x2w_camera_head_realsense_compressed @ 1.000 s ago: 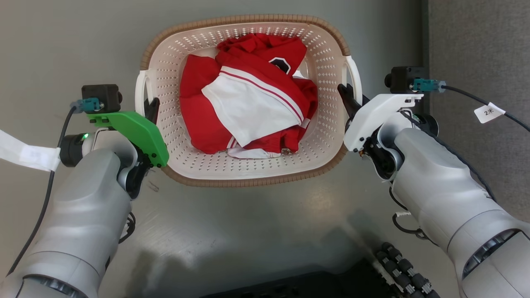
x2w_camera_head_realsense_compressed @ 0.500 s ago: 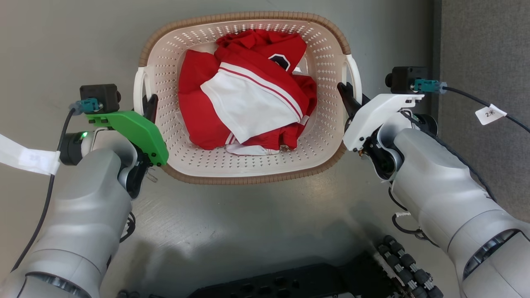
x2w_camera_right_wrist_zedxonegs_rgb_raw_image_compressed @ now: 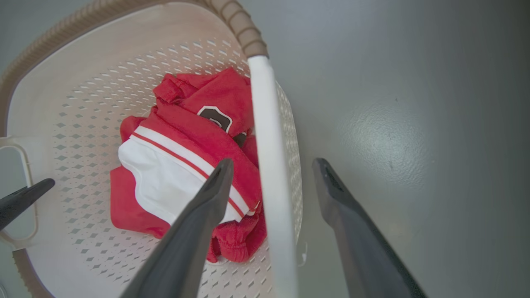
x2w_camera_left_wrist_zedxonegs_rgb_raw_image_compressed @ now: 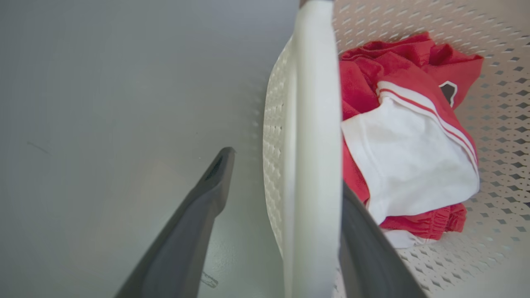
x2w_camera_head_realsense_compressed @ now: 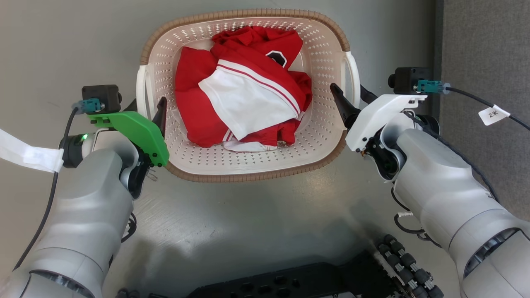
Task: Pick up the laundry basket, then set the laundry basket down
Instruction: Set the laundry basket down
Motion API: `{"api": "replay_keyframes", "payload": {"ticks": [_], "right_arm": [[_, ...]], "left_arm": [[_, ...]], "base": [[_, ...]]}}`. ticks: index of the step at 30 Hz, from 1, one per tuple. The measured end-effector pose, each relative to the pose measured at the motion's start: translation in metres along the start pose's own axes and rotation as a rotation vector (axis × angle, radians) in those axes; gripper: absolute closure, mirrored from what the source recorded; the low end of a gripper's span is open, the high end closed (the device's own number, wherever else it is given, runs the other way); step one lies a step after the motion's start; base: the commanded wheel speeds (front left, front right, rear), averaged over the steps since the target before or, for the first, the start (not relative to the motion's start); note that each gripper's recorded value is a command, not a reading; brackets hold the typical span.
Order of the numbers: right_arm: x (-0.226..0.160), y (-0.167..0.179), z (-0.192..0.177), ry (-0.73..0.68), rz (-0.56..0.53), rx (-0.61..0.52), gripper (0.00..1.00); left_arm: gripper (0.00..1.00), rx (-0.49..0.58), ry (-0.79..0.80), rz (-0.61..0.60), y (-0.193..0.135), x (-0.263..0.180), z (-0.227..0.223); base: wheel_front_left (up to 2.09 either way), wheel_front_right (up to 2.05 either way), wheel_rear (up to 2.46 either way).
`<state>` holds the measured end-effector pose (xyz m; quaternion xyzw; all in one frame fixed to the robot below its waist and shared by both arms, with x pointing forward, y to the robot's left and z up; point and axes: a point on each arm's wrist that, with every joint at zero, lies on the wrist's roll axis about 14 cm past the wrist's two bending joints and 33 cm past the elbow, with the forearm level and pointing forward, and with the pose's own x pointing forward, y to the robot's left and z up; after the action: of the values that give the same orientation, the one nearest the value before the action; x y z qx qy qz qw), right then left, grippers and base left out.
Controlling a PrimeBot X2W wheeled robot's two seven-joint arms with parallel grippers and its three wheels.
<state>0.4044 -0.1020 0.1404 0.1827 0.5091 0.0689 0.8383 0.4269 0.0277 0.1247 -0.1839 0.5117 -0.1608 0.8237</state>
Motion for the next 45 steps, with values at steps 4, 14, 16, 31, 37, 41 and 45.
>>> {"api": "replay_keyframes", "payload": {"ticks": [4,14,16,31,37,41,45], "right_arm": [[-0.001,-0.003,0.002,-0.001,-0.010,0.000,0.00],[-0.008,0.000,0.012,-0.022,-0.013,-0.017,0.00],[-0.010,0.001,0.015,-0.027,-0.010,-0.024,0.00],[-0.044,0.012,0.043,-0.135,-0.009,-0.012,0.00],[-0.063,0.026,0.065,-0.208,0.019,-0.030,0.00],[-0.077,0.040,0.084,-0.270,0.051,-0.053,0.00],[-0.103,0.047,0.120,-0.385,0.075,-0.063,0.00]], "left_arm": [[0.00,0.004,0.003,0.007,0.002,-0.002,0.000],[0.00,0.017,-0.022,0.008,-0.002,-0.010,0.012],[0.00,0.021,-0.029,0.006,-0.004,-0.012,0.015],[0.00,-0.003,-0.154,-0.012,-0.026,-0.045,0.044],[0.00,-0.008,-0.233,-0.026,-0.039,-0.066,0.065],[0.00,0.006,-0.282,-0.037,-0.045,-0.083,0.078],[0.00,0.039,-0.354,-0.058,-0.057,-0.104,0.101]], "base": [[0.00,0.00,0.00],[0.00,0.00,0.00],[0.00,0.00,0.00],[0.00,0.00,0.00],[0.00,0.00,0.00],[0.00,0.00,0.00],[0.00,0.00,0.00]]}}
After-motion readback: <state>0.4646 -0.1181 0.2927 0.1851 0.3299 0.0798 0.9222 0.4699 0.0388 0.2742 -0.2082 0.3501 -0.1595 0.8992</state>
